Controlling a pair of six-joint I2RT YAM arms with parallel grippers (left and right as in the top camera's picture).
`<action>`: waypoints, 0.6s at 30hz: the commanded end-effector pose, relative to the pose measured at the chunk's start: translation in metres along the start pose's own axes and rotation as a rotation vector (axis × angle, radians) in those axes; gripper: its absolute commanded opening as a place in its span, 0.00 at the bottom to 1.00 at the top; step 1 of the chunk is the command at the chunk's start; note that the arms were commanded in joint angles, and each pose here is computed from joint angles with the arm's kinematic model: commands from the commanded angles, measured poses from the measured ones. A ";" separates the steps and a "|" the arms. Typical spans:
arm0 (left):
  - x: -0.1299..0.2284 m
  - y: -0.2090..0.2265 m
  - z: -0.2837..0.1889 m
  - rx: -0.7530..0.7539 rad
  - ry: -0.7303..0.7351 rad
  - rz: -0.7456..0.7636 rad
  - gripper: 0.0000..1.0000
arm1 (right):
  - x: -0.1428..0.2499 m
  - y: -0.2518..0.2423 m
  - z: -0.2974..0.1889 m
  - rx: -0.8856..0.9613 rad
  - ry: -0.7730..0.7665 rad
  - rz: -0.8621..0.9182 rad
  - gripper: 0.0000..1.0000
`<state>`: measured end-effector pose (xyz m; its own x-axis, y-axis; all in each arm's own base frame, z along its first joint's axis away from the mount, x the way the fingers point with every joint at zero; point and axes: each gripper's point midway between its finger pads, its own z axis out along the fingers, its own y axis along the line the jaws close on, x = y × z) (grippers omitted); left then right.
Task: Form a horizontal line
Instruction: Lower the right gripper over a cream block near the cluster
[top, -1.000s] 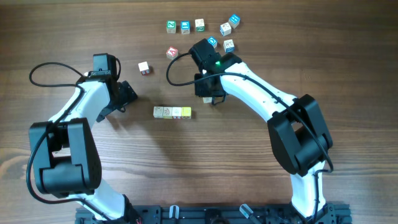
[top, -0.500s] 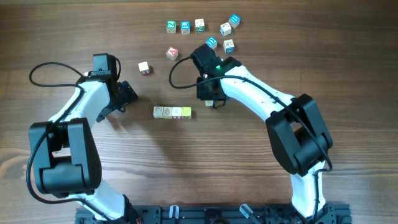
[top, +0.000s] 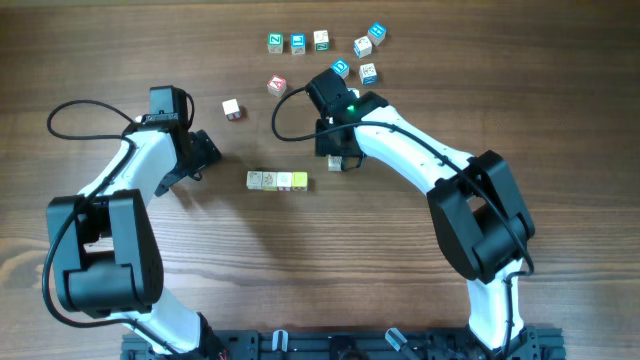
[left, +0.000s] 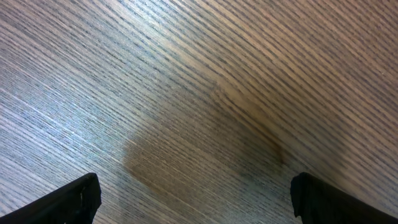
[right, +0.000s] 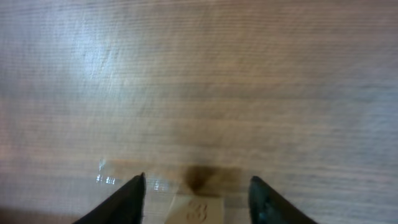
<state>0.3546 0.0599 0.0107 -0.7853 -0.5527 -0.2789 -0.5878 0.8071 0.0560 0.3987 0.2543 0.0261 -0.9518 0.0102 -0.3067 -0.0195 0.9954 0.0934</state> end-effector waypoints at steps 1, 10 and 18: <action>0.003 0.003 0.003 -0.011 0.008 0.001 1.00 | -0.020 -0.017 -0.013 0.098 -0.109 0.037 0.44; 0.003 0.003 0.003 -0.011 0.008 0.001 1.00 | 0.012 -0.001 -0.011 -0.017 0.057 0.020 0.19; 0.003 0.003 0.003 -0.011 0.008 0.001 1.00 | 0.034 0.013 -0.015 -0.106 0.169 0.020 0.21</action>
<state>0.3546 0.0599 0.0107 -0.7853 -0.5527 -0.2789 -0.5878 0.8071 0.0560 0.3658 0.2612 0.0193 -0.9891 0.0105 -0.1472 -0.0133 0.9870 0.1600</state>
